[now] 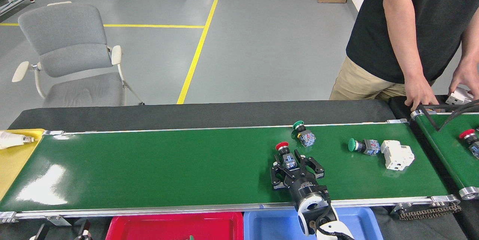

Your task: Pick switch part from conveyor to tray

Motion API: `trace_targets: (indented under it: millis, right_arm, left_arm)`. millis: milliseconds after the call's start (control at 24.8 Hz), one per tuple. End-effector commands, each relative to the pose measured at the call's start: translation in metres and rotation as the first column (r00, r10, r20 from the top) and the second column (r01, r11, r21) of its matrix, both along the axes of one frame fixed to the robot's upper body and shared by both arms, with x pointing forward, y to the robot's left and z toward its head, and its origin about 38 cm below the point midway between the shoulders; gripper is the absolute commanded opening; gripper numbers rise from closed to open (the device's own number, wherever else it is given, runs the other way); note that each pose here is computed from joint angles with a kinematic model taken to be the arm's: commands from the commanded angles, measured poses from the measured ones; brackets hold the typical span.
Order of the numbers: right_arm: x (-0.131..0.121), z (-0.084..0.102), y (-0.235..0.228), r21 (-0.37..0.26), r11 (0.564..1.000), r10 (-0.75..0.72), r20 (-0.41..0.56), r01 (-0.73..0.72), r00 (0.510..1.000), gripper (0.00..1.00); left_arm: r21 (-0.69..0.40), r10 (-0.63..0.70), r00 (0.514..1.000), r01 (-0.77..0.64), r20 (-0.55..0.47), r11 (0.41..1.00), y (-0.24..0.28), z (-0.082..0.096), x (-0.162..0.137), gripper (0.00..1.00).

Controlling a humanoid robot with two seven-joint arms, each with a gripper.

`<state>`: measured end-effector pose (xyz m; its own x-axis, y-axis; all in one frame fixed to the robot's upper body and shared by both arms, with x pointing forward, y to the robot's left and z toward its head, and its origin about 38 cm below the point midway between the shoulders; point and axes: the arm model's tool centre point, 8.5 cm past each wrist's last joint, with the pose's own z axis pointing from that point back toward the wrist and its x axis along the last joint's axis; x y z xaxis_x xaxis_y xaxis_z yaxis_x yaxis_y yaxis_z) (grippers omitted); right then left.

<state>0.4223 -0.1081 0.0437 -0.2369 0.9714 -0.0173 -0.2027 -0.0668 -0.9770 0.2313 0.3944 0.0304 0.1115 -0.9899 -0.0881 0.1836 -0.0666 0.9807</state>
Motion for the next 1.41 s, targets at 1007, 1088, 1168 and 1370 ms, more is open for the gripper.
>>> trace_targets:
  millis: [1007,1088,1168,1370]
  right_arm:
    - [-0.127,0.011,-0.114,0.201,0.962,-0.209,0.110,0.184,0.972,0.98]
    - [-0.142,0.000,-0.137,0.169,0.930,-0.346,0.094,0.327,0.934,0.98]
    - [-0.147,-0.003,-0.149,0.143,0.916,-0.389,0.089,0.375,0.917,0.98]
    - [-0.125,0.006,-0.149,0.136,0.919,-0.384,0.116,0.369,0.916,0.98]
  left_arm:
    - [0.030,0.000,0.993,-0.004,0.121,1.000,0.005,0.019,-0.002,1.00]
    - [0.032,0.000,0.993,-0.004,0.116,0.999,0.005,0.019,-0.001,1.00]
    - [0.028,0.003,0.996,-0.005,0.092,1.000,0.005,0.017,-0.001,1.00]
    - [0.023,-0.011,0.996,0.009,0.085,1.000,0.001,0.018,0.007,1.00]
